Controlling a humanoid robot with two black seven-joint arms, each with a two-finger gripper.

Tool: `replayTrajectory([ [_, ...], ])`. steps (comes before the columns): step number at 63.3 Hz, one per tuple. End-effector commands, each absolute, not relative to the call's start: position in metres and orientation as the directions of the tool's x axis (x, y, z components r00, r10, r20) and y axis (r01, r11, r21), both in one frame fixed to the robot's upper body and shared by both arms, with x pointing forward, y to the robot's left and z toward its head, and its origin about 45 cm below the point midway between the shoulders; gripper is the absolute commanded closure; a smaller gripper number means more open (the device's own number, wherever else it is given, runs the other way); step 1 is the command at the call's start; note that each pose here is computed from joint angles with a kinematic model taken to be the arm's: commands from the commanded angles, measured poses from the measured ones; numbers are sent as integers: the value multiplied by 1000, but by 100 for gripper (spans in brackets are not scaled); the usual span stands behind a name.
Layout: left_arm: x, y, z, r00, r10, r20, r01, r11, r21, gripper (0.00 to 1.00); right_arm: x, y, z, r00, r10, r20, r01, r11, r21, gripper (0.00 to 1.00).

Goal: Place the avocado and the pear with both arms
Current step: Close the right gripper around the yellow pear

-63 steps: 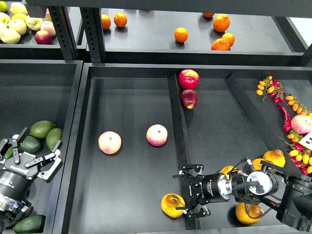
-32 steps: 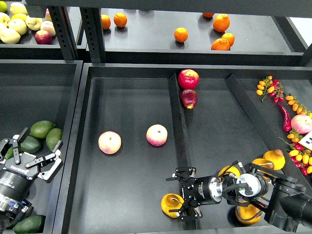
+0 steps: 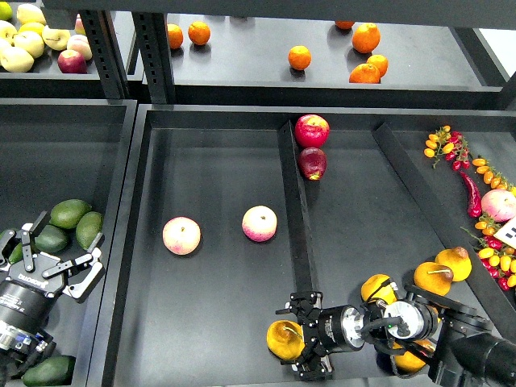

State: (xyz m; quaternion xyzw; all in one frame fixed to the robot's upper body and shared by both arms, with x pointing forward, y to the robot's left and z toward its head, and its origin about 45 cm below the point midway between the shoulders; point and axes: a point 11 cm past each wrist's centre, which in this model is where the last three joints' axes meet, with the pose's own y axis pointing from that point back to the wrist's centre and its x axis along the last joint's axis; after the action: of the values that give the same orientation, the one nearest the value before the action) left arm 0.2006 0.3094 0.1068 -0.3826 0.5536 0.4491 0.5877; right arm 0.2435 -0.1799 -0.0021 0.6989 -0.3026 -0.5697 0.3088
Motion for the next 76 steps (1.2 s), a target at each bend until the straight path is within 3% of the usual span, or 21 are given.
replayTrajectory([
  [1,201,309,107,-15,104,-994,-951,304,46,1,243,-178,-2,164,-773,-613,-71,-629,774,22],
  [13,201,309,107,-16,104,-994,-951,304,48,1,242,-177,-2,163,-770,-617,-69,-633,771,40],
  [23,201,310,107,-16,105,-994,-952,303,47,1,242,-178,-2,164,-771,-616,-69,-632,772,49],
  [31,201,310,107,-16,105,-994,-952,303,47,1,242,-177,-1,168,-761,-627,-68,-643,762,67],
  [62,201,309,107,-16,104,-994,-951,304,48,1,242,-175,2,181,-745,-642,-65,-660,748,82],
  [76,201,310,107,-16,105,-994,-952,303,47,1,251,-172,10,173,-729,-662,-97,-682,725,83],
])
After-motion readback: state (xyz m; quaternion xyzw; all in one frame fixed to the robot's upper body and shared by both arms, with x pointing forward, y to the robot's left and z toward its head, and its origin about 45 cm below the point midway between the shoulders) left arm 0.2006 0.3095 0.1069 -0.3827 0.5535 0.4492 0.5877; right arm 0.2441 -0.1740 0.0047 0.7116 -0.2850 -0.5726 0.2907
